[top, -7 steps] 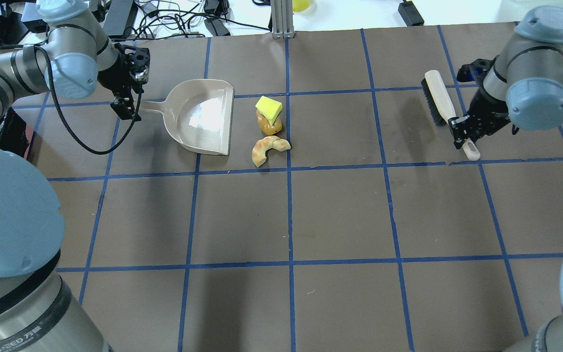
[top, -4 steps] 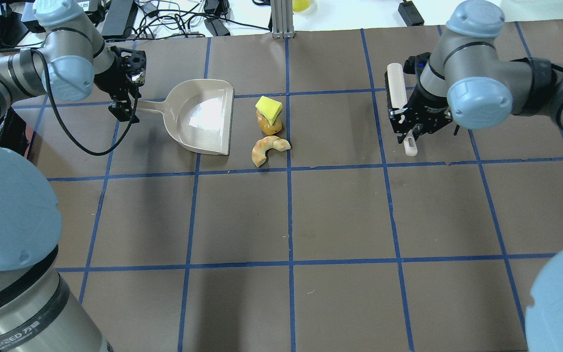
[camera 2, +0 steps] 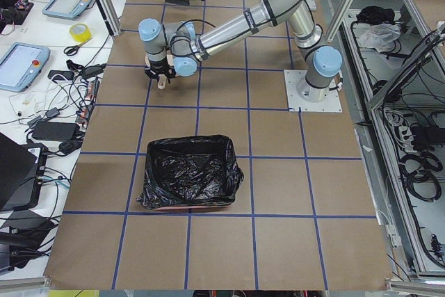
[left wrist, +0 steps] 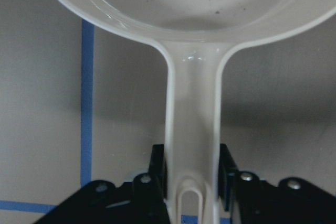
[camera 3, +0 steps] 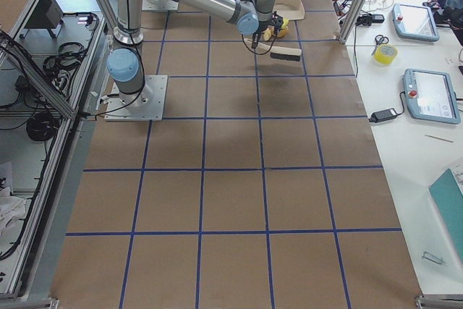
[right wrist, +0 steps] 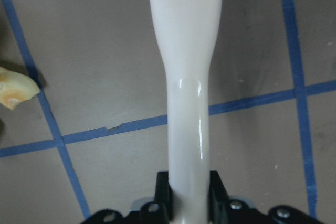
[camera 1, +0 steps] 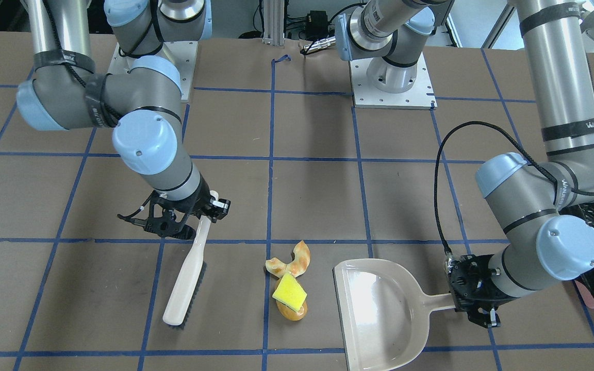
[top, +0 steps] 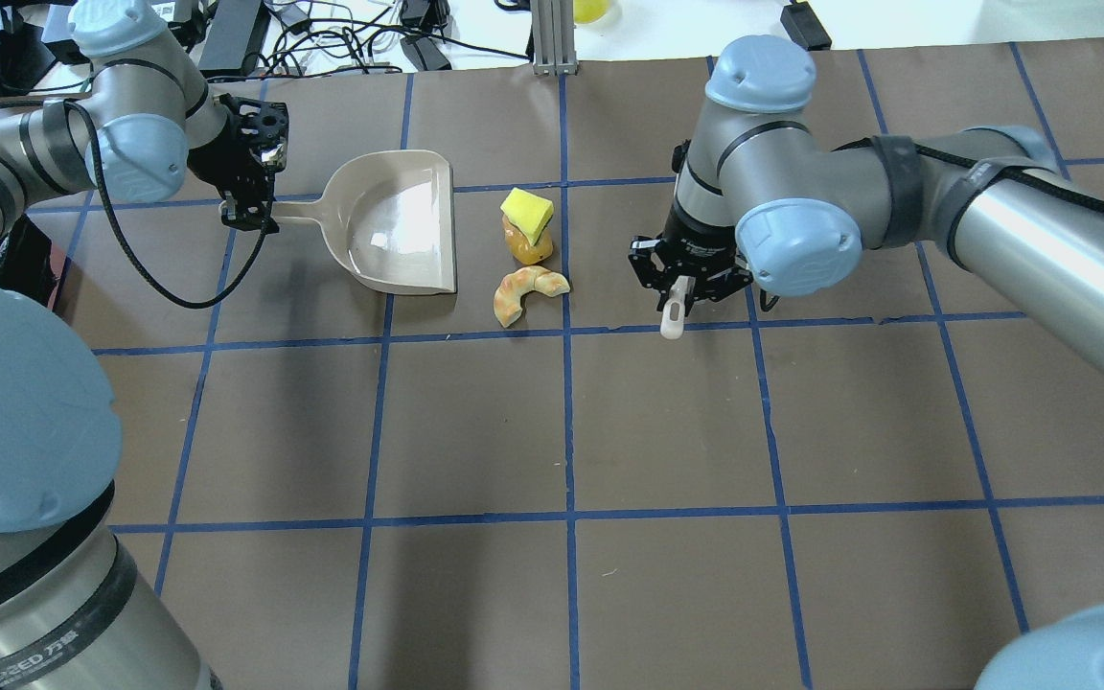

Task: Sweep and dump trash into bin
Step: 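Lift the brush with the right gripper and carry it toward the bread pieces, then sweep the sponge and bread pieces into the dustpan with the right gripper's brush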

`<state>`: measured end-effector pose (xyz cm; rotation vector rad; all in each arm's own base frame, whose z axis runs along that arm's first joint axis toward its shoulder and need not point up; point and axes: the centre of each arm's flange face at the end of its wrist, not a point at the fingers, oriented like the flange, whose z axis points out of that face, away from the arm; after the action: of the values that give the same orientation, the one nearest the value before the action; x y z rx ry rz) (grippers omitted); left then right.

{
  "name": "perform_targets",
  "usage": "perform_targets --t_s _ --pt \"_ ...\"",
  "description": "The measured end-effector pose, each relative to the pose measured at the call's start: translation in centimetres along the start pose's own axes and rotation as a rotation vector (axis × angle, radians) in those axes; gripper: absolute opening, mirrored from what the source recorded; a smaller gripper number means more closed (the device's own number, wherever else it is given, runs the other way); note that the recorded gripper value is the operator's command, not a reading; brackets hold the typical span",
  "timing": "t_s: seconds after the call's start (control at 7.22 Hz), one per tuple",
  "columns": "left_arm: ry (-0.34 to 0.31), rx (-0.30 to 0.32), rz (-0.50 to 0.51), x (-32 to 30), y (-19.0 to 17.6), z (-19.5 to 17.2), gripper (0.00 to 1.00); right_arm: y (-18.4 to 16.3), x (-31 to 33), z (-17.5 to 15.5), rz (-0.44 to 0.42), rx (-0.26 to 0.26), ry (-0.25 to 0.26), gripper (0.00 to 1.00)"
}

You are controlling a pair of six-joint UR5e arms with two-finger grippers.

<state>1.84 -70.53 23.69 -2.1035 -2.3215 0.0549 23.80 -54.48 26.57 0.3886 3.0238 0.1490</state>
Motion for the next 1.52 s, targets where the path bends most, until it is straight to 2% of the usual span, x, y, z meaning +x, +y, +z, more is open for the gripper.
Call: perform_targets --t_s 0.42,0.69,0.97,1.52 --pt "-0.006 -0.009 0.005 0.0 -0.8 -0.3 0.09 4.9 -5.5 1.5 0.027 -0.016 0.019 0.00" --pt "-0.007 -0.012 0.004 0.0 -0.9 -0.4 0.09 6.6 -7.3 2.6 0.041 -0.028 0.032 0.00" --pt "-0.005 -0.013 0.008 0.0 -0.9 -0.3 0.05 7.3 -8.9 4.1 0.019 -0.023 0.032 0.00" --pt "0.000 -0.026 0.034 0.2 -1.1 -0.3 0.05 5.7 -14.5 4.6 -0.023 0.037 -0.012 0.00"
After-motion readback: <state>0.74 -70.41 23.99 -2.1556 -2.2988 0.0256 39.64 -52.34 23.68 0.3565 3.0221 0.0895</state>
